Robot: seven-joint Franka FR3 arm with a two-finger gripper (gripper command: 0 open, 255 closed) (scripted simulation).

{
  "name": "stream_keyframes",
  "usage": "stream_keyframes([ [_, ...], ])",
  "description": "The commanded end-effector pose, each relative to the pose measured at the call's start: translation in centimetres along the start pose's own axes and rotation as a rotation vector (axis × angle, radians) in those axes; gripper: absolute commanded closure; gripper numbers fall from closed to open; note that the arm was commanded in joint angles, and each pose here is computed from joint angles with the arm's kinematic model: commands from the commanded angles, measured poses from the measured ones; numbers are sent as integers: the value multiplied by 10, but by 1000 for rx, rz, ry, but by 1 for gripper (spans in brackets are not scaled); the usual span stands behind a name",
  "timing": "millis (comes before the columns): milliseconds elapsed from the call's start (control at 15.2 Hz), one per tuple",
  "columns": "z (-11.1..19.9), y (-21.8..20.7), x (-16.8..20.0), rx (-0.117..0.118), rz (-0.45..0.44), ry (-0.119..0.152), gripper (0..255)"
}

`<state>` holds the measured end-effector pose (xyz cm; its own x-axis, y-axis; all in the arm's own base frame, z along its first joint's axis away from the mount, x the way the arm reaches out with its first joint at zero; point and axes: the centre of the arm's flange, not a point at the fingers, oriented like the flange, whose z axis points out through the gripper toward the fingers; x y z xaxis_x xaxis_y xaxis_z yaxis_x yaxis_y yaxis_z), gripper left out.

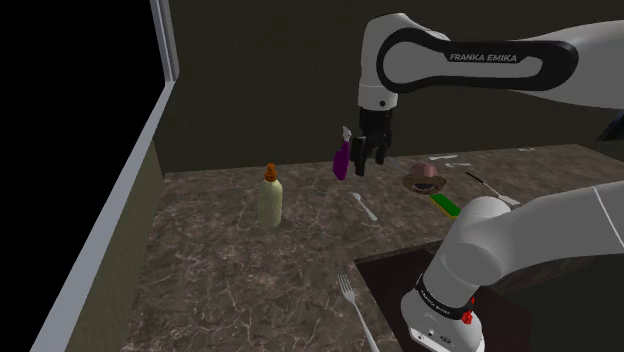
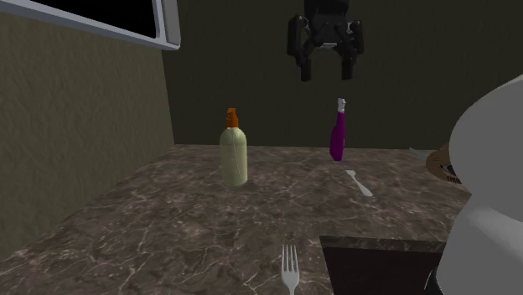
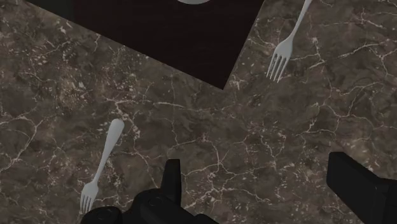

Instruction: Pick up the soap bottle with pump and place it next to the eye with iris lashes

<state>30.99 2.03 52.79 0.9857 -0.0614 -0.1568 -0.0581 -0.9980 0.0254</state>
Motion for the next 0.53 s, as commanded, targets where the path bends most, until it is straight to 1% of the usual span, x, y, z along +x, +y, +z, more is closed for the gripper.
stream_keyframes([
  [0, 0, 0, 0, 0, 0, 0, 0],
  [462, 11, -43, 80, -33, -17, 26, 0],
])
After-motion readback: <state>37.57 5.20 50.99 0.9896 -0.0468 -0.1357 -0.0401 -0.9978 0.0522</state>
